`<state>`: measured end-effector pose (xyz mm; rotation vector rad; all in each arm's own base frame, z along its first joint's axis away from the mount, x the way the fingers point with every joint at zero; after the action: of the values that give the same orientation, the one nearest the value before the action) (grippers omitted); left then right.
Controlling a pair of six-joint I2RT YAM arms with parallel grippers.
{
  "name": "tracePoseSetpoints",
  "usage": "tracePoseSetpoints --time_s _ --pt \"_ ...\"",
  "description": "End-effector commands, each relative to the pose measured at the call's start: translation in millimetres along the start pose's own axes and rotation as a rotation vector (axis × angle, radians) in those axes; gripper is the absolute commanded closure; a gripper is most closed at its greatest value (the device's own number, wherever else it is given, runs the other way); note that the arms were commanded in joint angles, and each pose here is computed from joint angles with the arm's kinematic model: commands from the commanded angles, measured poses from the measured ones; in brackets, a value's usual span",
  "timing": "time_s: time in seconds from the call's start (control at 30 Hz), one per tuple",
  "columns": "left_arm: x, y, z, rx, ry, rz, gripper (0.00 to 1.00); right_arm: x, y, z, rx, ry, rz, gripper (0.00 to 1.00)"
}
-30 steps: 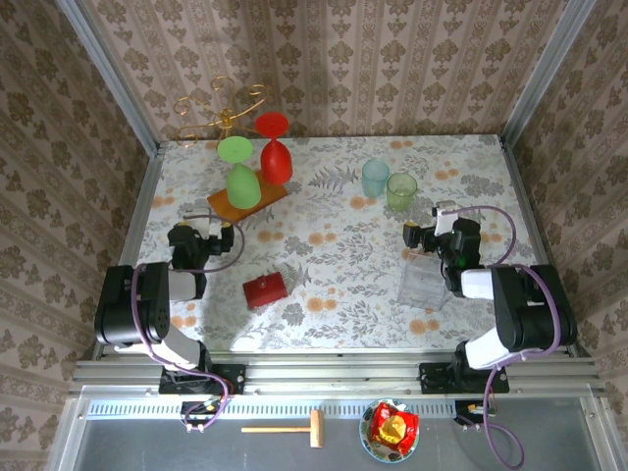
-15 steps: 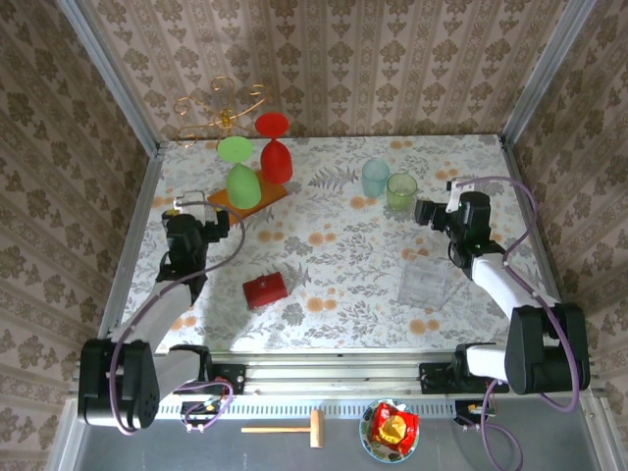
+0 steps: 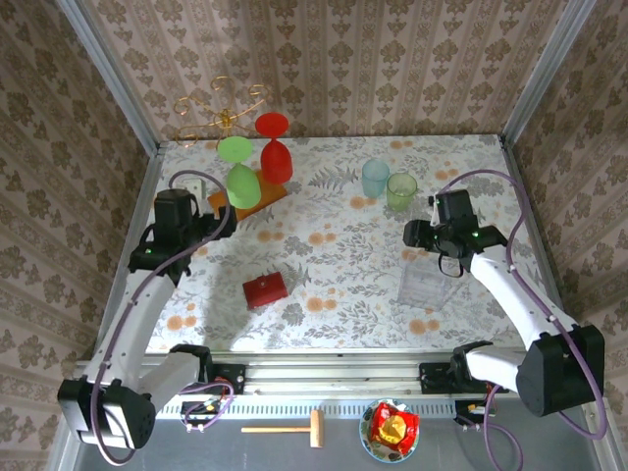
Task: Take the credit cards out of the card holder
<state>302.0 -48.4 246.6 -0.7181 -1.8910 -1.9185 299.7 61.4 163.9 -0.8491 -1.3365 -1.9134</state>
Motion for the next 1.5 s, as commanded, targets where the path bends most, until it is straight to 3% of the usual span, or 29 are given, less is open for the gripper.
tracePoseSetpoints --time_s 0.0,0.27,0.5,0.8,0.97,1.13,1.47 --pt "23.1 -21.4 -0.5 -0.075 -0.013 0.110 0.00 12.5 -20.1 0.0 -0.051 -0.046 0.104 0.43" --pt "18.9 -19.3 3.0 -0.099 0.008 0.051 0.00 17.1 -35.6 -1.4 -0.150 -0.142 0.166 0.49" --pt "18.3 -20.4 6.1 -0.097 -0.009 0.043 0.00 5.4 -43.8 1.7 -0.137 -0.179 0.216 0.70" --pt "33.3 -15.0 22.7 -0.070 0.053 -0.037 0.00 -23.8 -43.9 6.2 -0.125 -0.236 0.272 0.72" --pt "34.5 -9.1 29.0 -0.024 0.050 -0.060 0.00 -35.2 -43.0 6.6 -0.125 -0.251 0.279 0.80" --pt "37.5 -12.2 39.3 -0.004 0.089 -0.061 0.00 -41.8 -46.4 3.4 -0.119 -0.279 0.303 0.80" --pt "35.1 -13.4 31.4 0.017 0.035 -0.074 0.00 -54.4 -54.0 2.1 -0.120 -0.276 0.313 0.80"
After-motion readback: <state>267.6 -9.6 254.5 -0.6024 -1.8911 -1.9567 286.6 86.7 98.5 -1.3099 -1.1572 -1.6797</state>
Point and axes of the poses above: each hand's point on the last joint's axis, 136 mm out from that joint toward the fingers, its own x axis back along the fingers, its own z axis along the line the jaws close on, y = z × x, the point moved 2 cm from there along x, back along the fingers, and after that the axes turned 4 degrees about -x, right-handed, at the moved point
